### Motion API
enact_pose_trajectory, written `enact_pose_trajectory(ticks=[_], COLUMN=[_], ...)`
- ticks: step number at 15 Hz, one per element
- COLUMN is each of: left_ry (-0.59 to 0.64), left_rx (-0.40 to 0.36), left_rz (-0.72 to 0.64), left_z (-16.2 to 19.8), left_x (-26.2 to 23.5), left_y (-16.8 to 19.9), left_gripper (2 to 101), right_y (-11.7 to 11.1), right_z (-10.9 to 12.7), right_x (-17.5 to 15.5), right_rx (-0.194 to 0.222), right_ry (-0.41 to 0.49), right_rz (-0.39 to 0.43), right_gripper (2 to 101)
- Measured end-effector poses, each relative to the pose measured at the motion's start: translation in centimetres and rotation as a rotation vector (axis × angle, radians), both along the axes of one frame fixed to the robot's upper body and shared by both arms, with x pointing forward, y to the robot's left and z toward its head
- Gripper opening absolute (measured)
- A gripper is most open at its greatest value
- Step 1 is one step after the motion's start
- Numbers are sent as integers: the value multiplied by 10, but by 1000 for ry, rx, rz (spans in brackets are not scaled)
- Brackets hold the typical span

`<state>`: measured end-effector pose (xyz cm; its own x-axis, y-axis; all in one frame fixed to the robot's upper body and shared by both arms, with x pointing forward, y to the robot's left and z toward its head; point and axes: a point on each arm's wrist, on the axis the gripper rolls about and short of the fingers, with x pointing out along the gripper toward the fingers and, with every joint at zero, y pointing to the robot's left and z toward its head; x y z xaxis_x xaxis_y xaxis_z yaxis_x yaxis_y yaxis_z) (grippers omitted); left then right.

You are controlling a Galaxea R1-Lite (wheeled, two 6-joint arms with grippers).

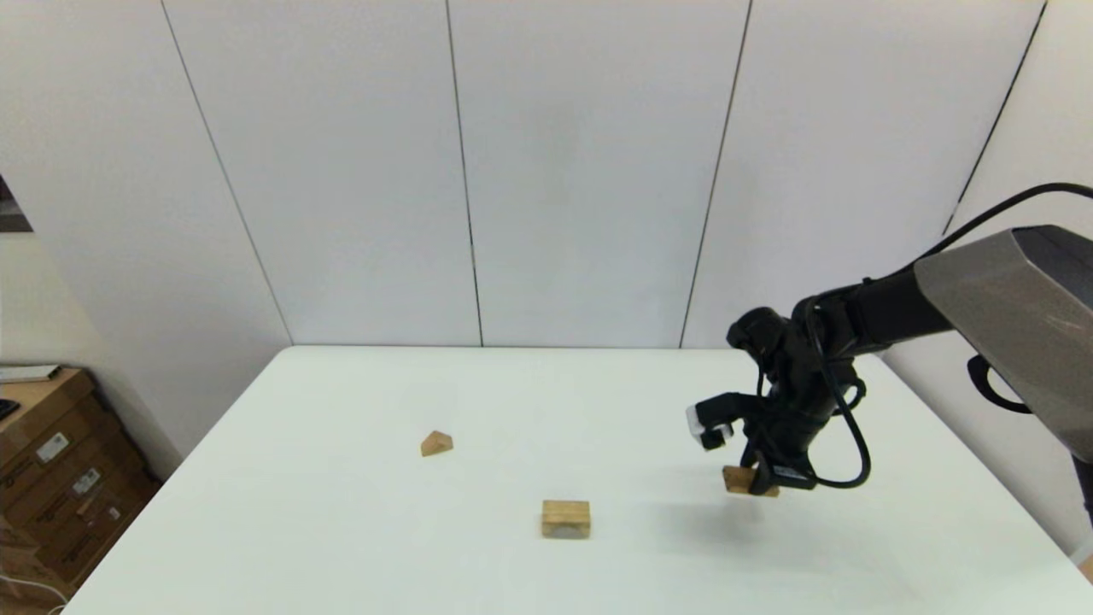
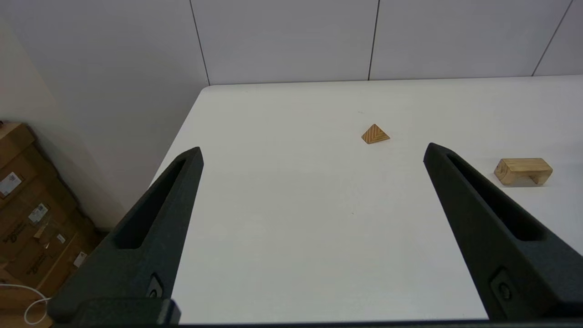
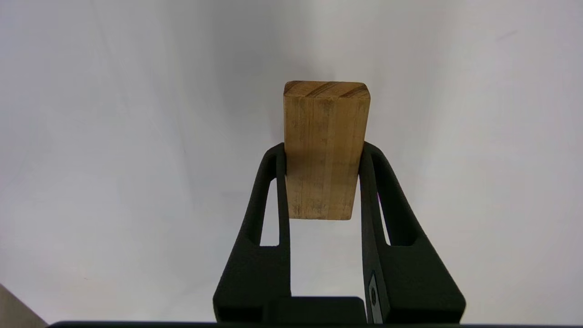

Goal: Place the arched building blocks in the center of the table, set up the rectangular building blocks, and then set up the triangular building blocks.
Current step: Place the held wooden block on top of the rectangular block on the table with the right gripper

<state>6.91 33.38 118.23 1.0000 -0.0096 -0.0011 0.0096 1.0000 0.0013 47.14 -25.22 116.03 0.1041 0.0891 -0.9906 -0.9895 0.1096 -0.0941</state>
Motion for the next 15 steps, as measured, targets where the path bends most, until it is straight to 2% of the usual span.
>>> enact_pose_trajectory(ticks=[4, 6, 8, 11, 15], left_ry=[0, 0, 0, 0, 0], left_rx=[0, 0, 0, 0, 0], left_rz=[0, 0, 0, 0, 0], left_z=[0, 0, 0, 0, 0], left_x=[0, 0, 0, 0, 0], left_y=[0, 0, 0, 0, 0], left_gripper=[978, 978, 978, 978, 978], right_y=[55, 89, 124, 162, 189], right_z=[42, 57, 67, 70, 60], right_x=[-24, -40, -55, -70, -70], right_rx=[29, 40, 72, 92, 93], right_ry=[-95, -135, -155, -131, -134], right_rz=[-26, -44, -85, -99, -11], right_gripper=[242, 242, 242, 242, 242])
